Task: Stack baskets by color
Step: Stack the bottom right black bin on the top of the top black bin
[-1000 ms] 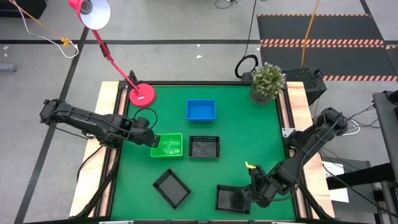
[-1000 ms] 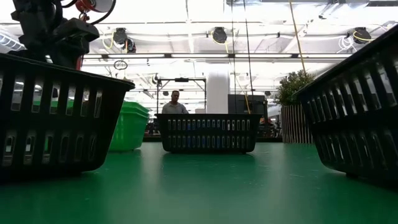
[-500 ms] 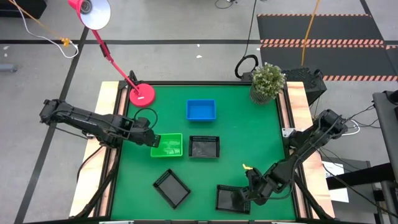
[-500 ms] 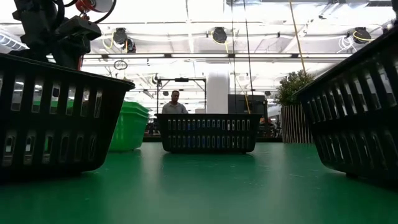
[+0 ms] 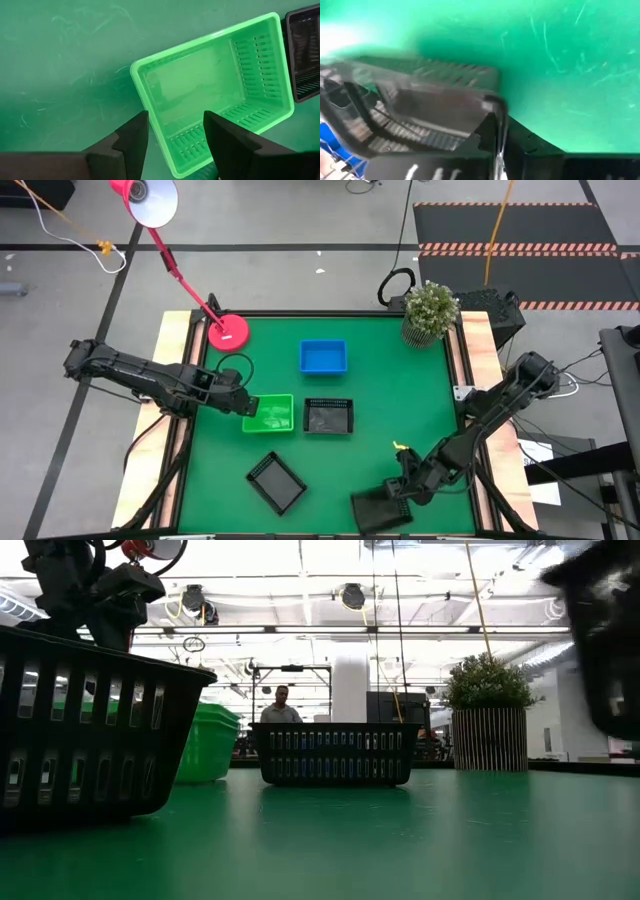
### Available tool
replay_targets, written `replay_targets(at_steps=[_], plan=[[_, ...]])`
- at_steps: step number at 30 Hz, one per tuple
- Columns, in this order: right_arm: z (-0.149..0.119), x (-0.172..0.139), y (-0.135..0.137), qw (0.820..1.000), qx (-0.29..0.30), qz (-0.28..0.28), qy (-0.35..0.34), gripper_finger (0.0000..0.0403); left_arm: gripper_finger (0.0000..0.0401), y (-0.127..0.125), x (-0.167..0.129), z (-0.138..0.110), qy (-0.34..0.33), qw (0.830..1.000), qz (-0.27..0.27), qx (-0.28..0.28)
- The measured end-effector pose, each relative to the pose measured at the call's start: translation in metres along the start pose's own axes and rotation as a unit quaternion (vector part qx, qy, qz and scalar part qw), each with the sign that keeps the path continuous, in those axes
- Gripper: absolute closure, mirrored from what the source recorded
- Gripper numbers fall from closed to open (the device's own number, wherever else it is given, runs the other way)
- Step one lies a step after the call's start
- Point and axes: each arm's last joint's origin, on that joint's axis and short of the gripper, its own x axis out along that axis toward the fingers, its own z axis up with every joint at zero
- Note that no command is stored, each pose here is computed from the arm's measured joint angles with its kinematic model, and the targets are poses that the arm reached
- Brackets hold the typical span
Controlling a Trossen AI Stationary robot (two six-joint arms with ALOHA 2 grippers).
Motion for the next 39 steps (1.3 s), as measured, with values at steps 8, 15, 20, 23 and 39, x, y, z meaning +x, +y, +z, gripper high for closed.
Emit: replay_targets(at_steps=[8, 15, 20, 23, 39], plan=[[0.021, -0.039, 0.010, 0.998, 0.007, 0.049, -0.025, 0.0398, 0.0210, 0.000, 0.000, 0.000, -0.001, 1.000, 0.000, -0.001], [0.064, -0.088, 0.019, 0.988, 0.005, 0.121, -0.093, 0.0399, 0.0210, -0.001, 0.000, 0.000, -0.002, 1.000, -0.007, -0.011], [0.098, -0.114, 0.025, 0.976, -0.004, 0.169, -0.138, 0.0400, 0.0210, -0.005, 0.000, 0.001, -0.003, 0.999, -0.024, -0.021], [0.117, -0.125, 0.030, 0.970, -0.010, 0.194, -0.144, 0.0400, 0.0210, -0.007, 0.000, 0.001, -0.004, 0.999, -0.038, -0.024], [0.175, -0.153, 0.046, 0.940, 0.003, 0.316, -0.126, 0.0402, 0.0210, -0.007, 0.000, 0.001, -0.003, 0.999, -0.037, -0.036]])
